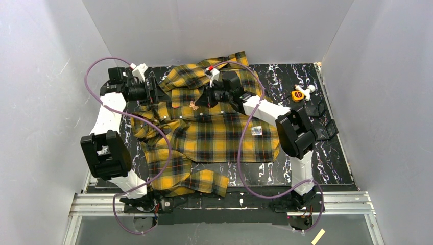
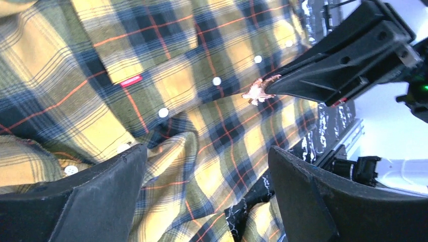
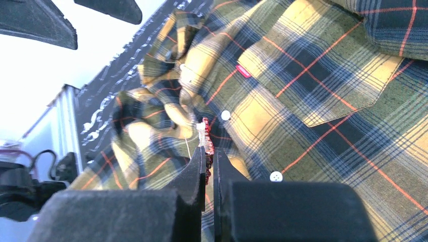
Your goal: Remove the brooch from the garment
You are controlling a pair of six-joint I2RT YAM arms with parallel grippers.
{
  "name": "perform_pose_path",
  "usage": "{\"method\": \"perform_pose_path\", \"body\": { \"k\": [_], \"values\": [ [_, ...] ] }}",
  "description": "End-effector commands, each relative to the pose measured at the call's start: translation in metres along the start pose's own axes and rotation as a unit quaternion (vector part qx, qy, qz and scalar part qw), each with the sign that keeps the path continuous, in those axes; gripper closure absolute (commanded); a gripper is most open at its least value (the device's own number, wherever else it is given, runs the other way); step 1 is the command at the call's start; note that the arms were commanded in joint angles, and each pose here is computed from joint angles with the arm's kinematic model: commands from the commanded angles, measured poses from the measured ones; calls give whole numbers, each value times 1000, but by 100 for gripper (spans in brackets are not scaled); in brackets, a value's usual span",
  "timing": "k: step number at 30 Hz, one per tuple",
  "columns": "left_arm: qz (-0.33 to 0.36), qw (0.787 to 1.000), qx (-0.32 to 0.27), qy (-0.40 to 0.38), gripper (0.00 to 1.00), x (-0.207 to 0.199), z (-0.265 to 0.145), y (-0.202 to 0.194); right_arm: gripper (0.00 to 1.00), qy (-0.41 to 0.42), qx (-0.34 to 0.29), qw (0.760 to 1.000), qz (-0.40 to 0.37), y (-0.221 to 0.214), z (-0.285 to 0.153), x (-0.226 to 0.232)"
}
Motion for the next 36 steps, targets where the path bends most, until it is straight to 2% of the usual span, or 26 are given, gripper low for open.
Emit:
{"method": "perform_pose_path", "body": {
  "k": [1, 6, 10, 14, 23, 36],
  "values": [
    [31, 996, -29, -79, 14, -45, -32, 10, 99, 58, -41, 997, 24, 41, -30, 22],
    [9, 989, -24, -147, 20, -73, -45, 5, 99, 131, -60, 986, 80, 63, -52, 38],
    [-1, 983, -9, -183, 31, -93, -47, -6, 99, 179, -60, 978, 90, 75, -64, 53],
    [7, 978, 3, -209, 37, -114, -47, -17, 99, 216, -62, 969, 101, 84, -75, 67],
    [17, 973, 21, -229, 44, -146, -42, -38, 99, 252, -55, 960, 108, 90, -95, 89],
    [25, 972, 32, -233, 58, -153, -35, -41, 99, 269, -51, 958, 89, 88, -105, 108]
  ]
}}
Point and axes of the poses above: each gripper's point midway between its finger pads, its own z axis out along the fingers, its own x axis along the line the jaws close on, y = z × x, the point moved 10 cm from there along -z, back along the fingers, and after that the axes turned 4 degrees about -z, right-handed, at the moved point
